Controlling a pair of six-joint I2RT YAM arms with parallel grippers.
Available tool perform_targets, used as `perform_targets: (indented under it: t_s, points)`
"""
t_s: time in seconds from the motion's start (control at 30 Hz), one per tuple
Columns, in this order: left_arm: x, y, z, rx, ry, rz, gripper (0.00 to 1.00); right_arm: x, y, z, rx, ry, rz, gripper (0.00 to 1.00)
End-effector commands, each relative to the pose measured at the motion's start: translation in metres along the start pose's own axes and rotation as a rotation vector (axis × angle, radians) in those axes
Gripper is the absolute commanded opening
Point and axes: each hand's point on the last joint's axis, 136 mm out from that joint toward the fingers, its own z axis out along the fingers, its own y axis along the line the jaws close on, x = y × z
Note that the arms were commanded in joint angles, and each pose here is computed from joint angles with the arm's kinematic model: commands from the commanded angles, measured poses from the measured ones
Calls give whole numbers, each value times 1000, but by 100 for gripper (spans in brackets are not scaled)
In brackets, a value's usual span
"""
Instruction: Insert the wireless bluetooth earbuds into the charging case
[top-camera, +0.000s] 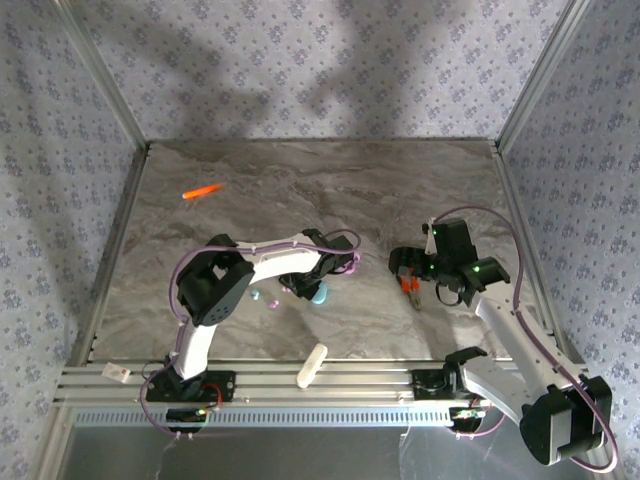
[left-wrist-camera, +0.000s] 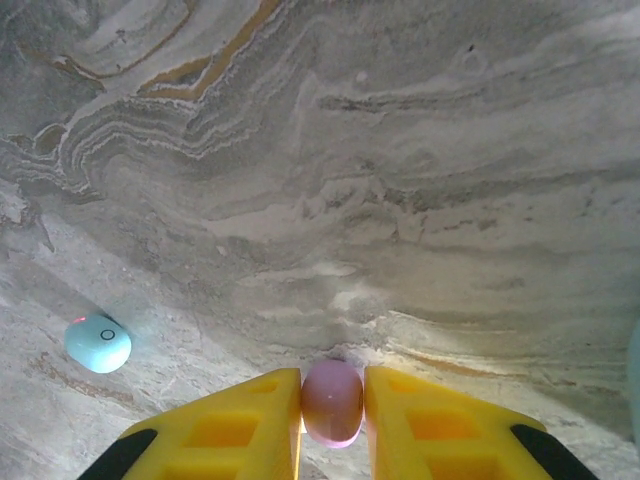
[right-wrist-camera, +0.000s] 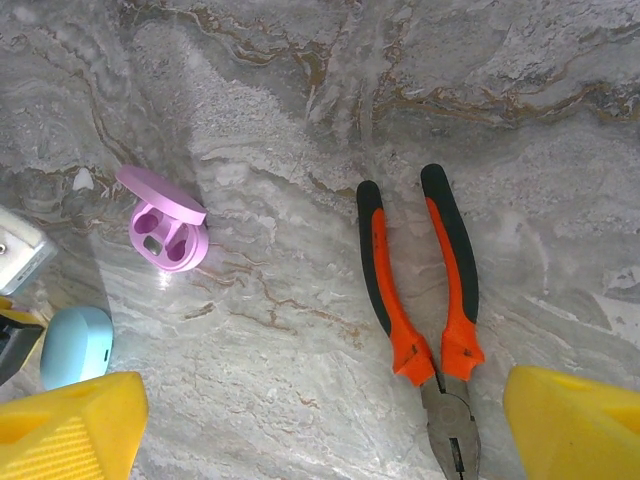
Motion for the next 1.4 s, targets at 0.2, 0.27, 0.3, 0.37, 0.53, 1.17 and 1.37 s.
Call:
perform_targets:
  t_s: [0.2, 0.27, 0.3, 0.37, 0.53, 1.17, 1.37]
  points:
    - [1, 2, 3, -39, 19, 30, 22, 9, -3, -3, -1, 23, 15, 93]
    - [2, 2, 5, -44, 27, 33, 22, 9, -3, -2, -2, 24, 17, 93]
    - [2, 3, 5, -48, 29, 33, 22, 9, -3, -2, -4, 25, 15, 93]
    - [3, 3, 6, -52, 32, 35, 22, 9, -3, -2, -4, 27, 16, 93]
    - [4, 1, 6, -32, 29, 27, 22, 9, -3, -3, -6, 26, 16, 93]
    - [-14, 15, -34, 419, -111, -229, 20, 13, 0, -2, -27, 46, 23, 92]
    - [-34, 16, -75, 830, -223, -327, 20, 21, 7, 6, -64, 92, 16, 92]
